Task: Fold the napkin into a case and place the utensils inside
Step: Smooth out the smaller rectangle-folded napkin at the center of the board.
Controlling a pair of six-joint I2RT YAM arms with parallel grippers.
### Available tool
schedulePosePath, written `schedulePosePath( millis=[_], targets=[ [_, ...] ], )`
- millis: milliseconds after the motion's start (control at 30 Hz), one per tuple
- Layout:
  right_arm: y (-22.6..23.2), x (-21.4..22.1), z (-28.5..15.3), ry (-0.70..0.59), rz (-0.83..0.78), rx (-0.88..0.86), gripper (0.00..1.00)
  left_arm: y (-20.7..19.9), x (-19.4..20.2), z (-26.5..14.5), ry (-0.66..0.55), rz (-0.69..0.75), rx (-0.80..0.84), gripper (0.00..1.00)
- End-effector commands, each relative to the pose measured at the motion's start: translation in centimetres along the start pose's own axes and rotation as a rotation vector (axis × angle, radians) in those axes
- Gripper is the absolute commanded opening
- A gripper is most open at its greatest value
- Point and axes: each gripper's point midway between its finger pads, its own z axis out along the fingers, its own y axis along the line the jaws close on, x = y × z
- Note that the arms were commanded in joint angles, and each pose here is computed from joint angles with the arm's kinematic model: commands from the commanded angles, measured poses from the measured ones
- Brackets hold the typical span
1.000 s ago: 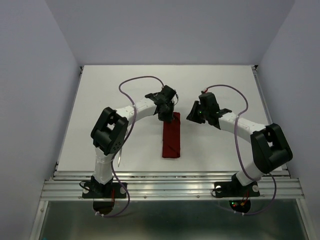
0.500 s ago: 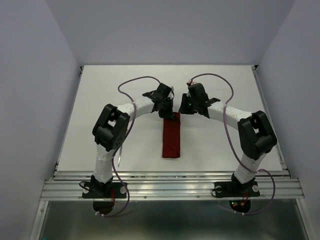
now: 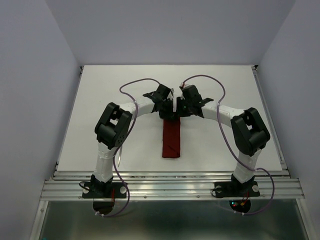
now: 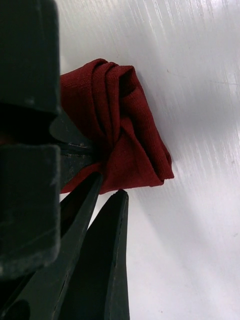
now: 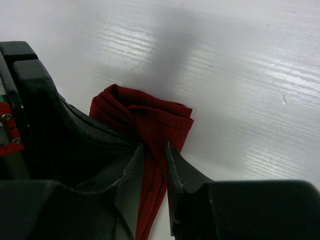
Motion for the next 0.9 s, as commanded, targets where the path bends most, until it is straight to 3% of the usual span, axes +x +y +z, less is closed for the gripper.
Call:
schedulePosePath(
  millis=[0,333,600,867],
  targets=[
    [0.6,-1.5,0.1,-0.027,-0.043,0.005,0.29,-0.7,-0.9,-0.3,-0.02,0.002,0.036,0.0],
    [0.3,-1.3,0.8,-0.026,-0.044,0.037,0.26,-0.2,-1.0,0.0,-0.02,-0.004,0.035,0.0],
    [0.3,-1.5,0.4,-0.042,-0.023,0.043,0.01,-0.4,-1.1,0.2,-0.021,-0.007,0.05,0.0],
    [1.0,-2.1,-1.0,-0.09,0.027,0.011,0.01,-0.7,-1.4,1.0,-0.021,-0.011,0.073,0.0]
  ],
)
